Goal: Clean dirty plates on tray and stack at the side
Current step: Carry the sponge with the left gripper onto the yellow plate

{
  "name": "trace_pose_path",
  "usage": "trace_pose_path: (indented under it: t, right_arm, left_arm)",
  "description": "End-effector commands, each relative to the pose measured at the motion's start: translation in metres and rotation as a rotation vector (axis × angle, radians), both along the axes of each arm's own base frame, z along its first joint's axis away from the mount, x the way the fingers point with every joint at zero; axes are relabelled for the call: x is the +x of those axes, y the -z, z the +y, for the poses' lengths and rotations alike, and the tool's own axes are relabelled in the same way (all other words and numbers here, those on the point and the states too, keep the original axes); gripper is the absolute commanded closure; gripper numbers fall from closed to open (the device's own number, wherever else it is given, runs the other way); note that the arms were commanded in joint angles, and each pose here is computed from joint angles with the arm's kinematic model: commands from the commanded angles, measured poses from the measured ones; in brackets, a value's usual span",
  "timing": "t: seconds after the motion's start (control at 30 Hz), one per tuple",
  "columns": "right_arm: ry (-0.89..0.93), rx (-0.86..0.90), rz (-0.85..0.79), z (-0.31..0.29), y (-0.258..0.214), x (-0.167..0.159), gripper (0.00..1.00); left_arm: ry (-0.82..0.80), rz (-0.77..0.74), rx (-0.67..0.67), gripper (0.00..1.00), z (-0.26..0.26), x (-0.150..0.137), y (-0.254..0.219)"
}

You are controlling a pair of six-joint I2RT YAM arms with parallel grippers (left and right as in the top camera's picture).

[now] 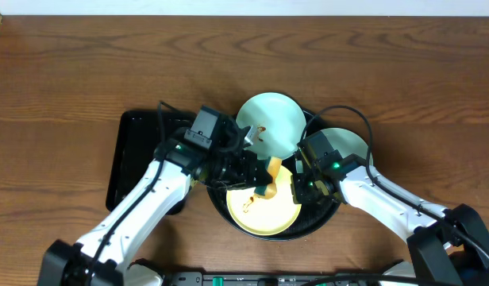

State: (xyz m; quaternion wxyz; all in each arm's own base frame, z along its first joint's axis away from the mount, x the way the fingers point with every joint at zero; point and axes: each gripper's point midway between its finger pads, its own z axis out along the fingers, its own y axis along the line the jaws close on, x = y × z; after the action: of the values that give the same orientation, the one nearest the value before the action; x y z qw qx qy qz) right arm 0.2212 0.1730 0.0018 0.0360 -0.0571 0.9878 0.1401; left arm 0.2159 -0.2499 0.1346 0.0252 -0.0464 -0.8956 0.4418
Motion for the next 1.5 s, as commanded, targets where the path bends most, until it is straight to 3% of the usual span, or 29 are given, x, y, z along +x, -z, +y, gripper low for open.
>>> trace_pose_path:
  t: [0.0, 0.23, 0.43, 0.6, 0.83, 1.03, 1.37, 1.47]
  right_arm:
    - [0.044, -0.044, 0.017, -0.015, 0.007, 0.000, 0.99]
    - [0.077, -0.017, -0.038, -0.015, 0.004, 0.018, 0.99]
    - [0.091, -0.016, -0.052, -0.016, 0.001, 0.025, 0.99]
    - [0.092, -0.019, -0.053, -0.017, 0.001, 0.025, 0.99]
    - [0.092, -0.024, -0.052, -0.018, 0.001, 0.024, 0.99]
    - [0.078, -0.016, -0.044, -0.016, 0.001, 0.022, 0.99]
    - [0.026, 0.021, -0.011, -0.010, 0.000, 0.013, 0.99]
    - [0.006, 0.040, 0.018, -0.007, 0.000, 0.006, 0.99]
  left_arm:
    - [-0.015, 0.038, -0.011, 0.92, -0.004, 0.007, 0.002]
    - [-0.017, 0.018, -0.012, 0.93, -0.007, 0.014, 0.005]
    - [-0.040, -0.024, 0.074, 0.92, 0.002, 0.023, 0.023]
    - [-0.028, 0.067, 0.117, 0.93, 0.002, 0.020, 0.053]
    - [0.045, 0.221, 0.057, 0.93, 0.002, 0.001, 0.073]
    - [0.174, 0.177, -0.032, 0.93, 0.006, -0.015, 0.063]
    - [0.136, -0.068, -0.120, 0.93, -0.020, 0.035, 0.053]
    - [0.051, -0.092, -0.050, 0.93, -0.024, 0.052, 0.060]
